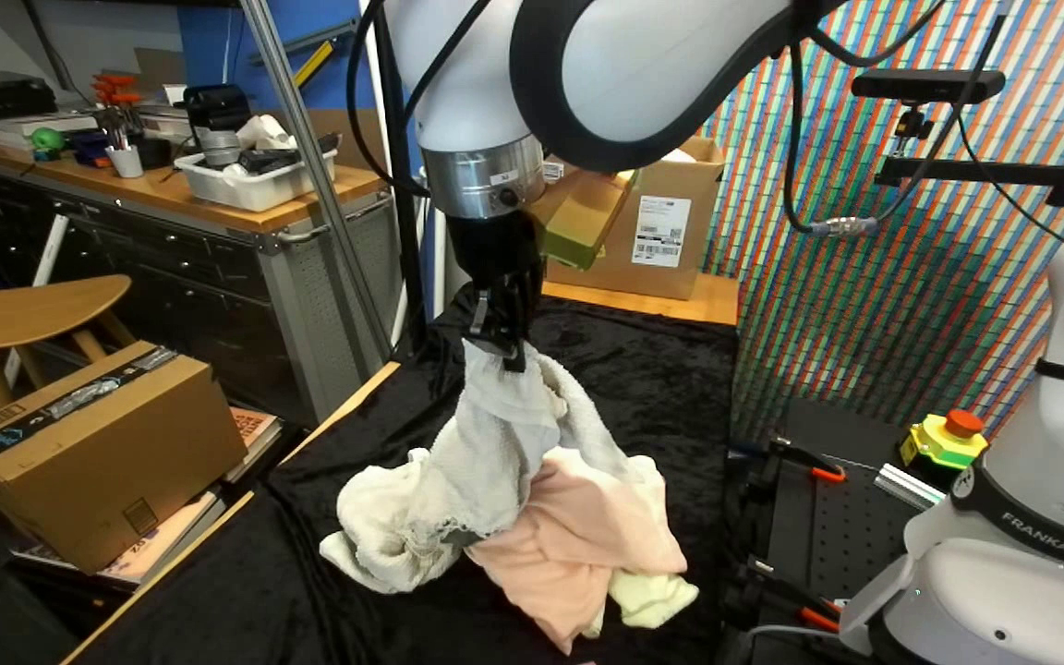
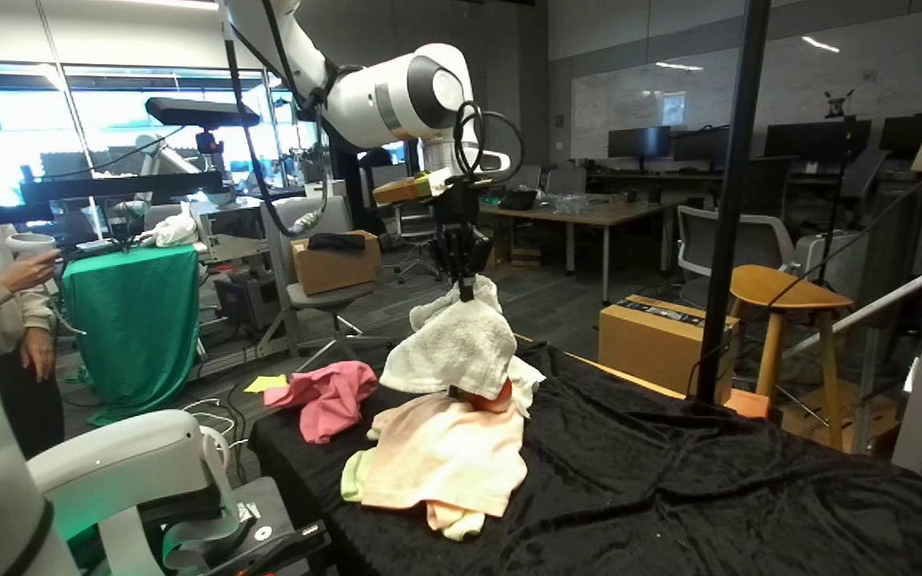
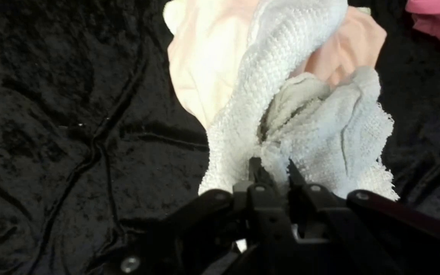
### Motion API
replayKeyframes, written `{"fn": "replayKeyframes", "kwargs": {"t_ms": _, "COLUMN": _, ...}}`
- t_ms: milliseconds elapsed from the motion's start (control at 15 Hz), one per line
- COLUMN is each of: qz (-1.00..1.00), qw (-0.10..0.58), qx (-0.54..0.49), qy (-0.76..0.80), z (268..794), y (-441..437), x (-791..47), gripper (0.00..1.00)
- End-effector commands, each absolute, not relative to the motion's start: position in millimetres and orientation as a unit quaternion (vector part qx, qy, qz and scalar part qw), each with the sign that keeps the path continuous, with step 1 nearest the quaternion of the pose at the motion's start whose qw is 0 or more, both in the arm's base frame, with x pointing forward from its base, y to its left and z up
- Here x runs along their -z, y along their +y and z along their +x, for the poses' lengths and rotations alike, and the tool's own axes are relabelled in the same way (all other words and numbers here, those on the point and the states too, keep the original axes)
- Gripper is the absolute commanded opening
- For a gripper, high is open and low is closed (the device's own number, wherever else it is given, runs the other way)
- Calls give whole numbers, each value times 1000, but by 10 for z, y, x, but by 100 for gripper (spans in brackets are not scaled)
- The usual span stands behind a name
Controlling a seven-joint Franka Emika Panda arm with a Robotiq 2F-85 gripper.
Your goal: Put the green towel, the peach shirt, the turnip plushie, the white towel and the pink shirt in the center, respectively
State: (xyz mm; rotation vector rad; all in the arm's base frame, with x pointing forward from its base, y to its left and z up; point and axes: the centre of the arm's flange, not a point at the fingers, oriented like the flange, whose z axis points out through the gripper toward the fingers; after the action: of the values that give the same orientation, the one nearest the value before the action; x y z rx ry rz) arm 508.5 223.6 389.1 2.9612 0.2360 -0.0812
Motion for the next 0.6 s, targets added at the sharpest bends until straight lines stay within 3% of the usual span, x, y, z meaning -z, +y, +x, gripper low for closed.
{"fn": "replayKeyframes", "kwargs": {"t_ms": 0, "qz": 996, "qw": 34, "qx": 16, "qy": 79, "z": 5127, "y": 2438, "x": -3837, "gripper": 12}}
{"fn": "replayKeyframes", "kwargs": {"t_ms": 333, "qz": 997, "qw": 0, "qx": 16, "qy": 70, "z": 5153, "y": 2601, "x": -3687, "gripper": 11}}
{"fn": "replayKeyframes", "kwargs": {"t_ms": 400, "qz": 998, "qw": -2, "qx": 19, "qy": 67, "z": 5162, "y": 2590, "x": -3646, "gripper": 16}}
{"fn": "replayKeyframes", "kwargs": {"t_ms": 467, "qz": 997, "qw": -3, "qx": 25, "qy": 69, "z": 5156, "y": 2578, "x": -3637, "gripper": 39}}
{"fn": "replayKeyframes", "kwargs": {"t_ms": 533, "qz": 997, "qw": 0, "qx": 25, "qy": 68, "z": 5139, "y": 2559, "x": -3628, "gripper": 40}}
